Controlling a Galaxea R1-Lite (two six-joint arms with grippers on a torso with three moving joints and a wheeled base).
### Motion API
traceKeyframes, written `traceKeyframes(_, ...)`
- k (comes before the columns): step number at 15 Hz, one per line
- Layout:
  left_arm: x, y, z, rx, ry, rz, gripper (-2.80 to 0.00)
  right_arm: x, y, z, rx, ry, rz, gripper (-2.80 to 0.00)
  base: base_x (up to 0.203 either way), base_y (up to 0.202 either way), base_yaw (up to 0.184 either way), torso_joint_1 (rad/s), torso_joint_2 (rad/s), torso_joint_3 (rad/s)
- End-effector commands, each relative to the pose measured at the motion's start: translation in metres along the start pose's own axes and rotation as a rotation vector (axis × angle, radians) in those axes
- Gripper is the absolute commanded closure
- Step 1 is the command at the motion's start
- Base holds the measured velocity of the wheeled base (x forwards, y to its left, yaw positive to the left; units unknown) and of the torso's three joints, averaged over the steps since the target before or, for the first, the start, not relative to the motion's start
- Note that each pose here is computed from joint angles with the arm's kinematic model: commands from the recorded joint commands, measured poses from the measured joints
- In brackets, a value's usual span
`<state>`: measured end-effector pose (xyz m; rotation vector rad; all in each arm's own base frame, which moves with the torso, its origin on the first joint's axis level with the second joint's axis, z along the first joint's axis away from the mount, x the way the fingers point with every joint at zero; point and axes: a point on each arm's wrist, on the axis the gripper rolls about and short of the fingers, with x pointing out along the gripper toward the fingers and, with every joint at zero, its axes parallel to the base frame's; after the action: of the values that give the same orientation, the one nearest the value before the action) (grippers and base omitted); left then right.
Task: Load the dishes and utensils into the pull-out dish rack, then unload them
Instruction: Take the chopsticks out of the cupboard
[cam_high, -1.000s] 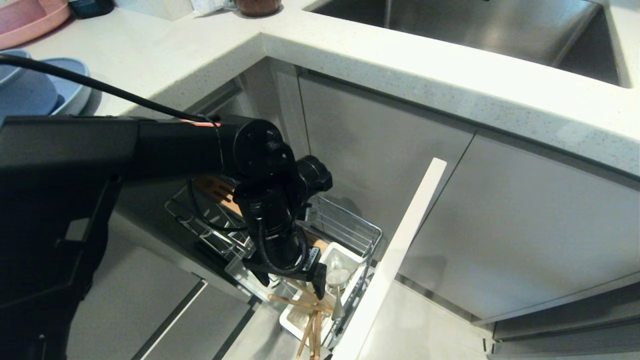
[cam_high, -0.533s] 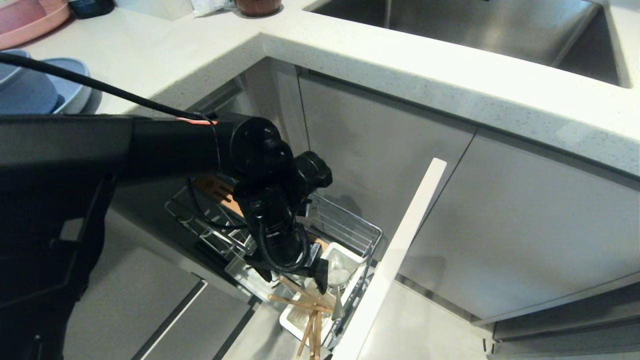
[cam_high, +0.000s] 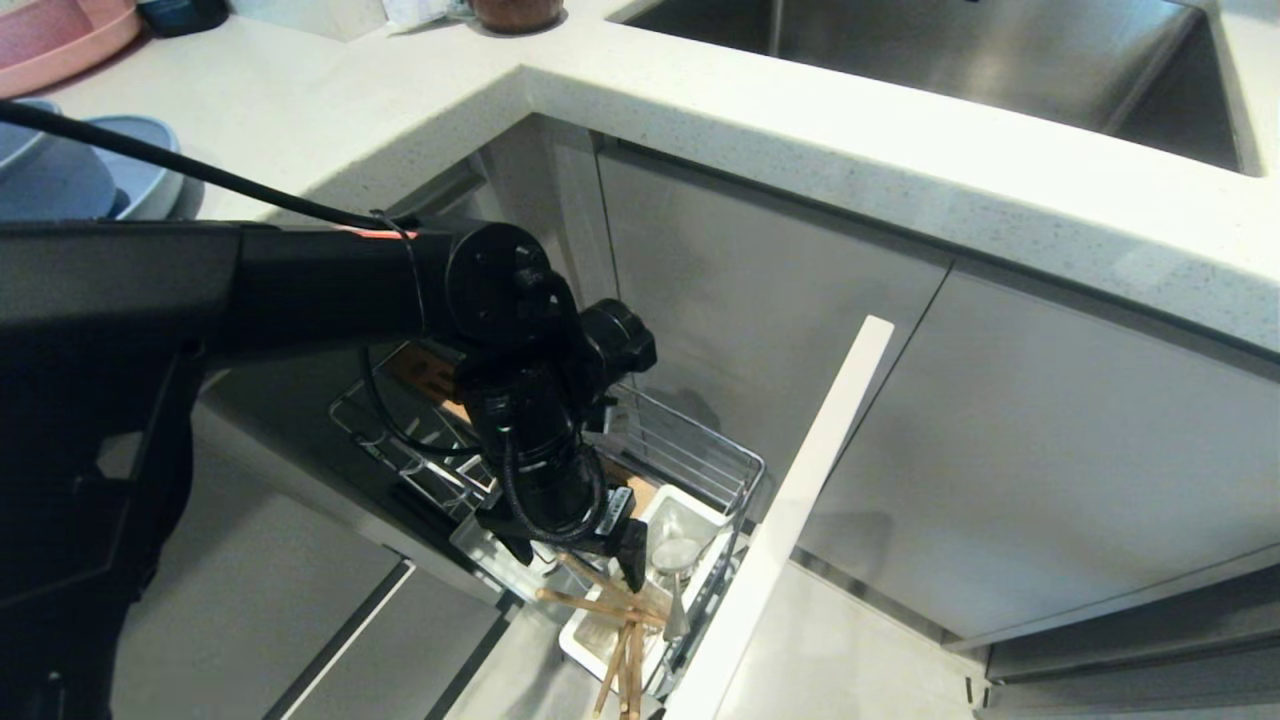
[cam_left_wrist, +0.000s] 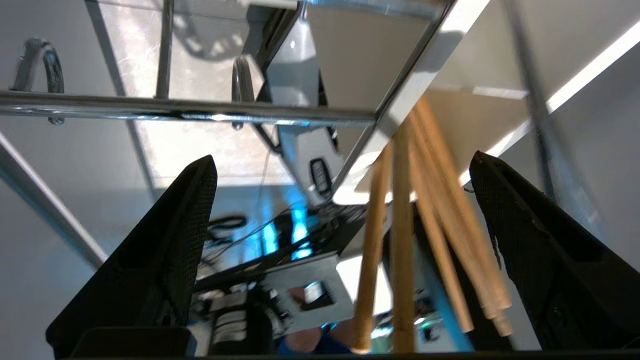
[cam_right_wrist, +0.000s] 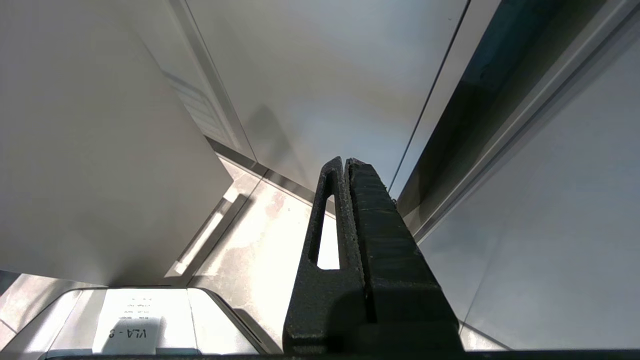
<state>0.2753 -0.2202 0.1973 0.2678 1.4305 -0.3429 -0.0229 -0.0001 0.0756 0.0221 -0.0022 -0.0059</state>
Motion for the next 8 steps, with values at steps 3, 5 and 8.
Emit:
traceKeyframes(3,0.01,0.001,-0.002,0.07,0.09,0.011,-2.8,0.0,0.0,0.0,-0.001,-0.001,0.0,0.0,0.0,0.0,0.0,0.0,0.0,0.0)
traceKeyframes(5,0.016,0.0,0.0,0.081,0.108,0.009,-2.8,0.0,0.0,0.0,-0.001,-0.001,0.0,0.0,0.0,0.0,0.0,0.0,0.0,0.0)
traceKeyframes(8,0.019,0.0,0.001,0.116,0.117,0.001,-2.8,0.0,0.0,0.0,-0.001,-0.001,0.0,0.0,0.0,0.0,0.0,0.0,0.0,0.0)
